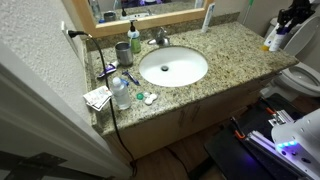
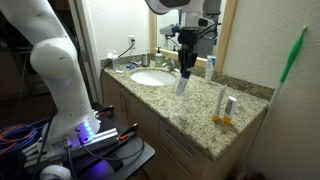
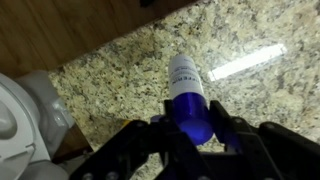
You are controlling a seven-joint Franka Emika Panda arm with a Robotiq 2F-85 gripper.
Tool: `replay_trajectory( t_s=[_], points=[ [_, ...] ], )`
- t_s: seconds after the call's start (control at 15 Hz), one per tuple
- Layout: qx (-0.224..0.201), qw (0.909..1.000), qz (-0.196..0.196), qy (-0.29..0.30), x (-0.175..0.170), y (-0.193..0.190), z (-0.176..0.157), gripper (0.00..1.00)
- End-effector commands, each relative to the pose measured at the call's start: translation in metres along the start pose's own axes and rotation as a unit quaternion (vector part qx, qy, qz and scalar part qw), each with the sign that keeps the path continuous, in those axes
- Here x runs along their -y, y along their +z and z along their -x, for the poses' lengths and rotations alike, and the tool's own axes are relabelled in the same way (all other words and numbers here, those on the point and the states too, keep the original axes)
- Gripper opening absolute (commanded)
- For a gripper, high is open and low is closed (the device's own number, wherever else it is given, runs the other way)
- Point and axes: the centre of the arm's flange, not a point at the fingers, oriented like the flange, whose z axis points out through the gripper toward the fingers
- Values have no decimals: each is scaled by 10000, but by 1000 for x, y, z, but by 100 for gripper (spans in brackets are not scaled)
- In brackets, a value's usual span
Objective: Take the small bottle with a blue cap located near the mirror and place it to the right
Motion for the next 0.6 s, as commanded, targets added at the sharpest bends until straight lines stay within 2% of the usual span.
replay_trajectory(
  t_s=[0.0,0.2,0.53],
  points=[
    [-257,9950,59,967,-15,41,-12,14],
    [-634,9822,270,1750,-31,58,-28,14],
    [-942,9608,434,2573,-35,84,-45,14]
  ],
)
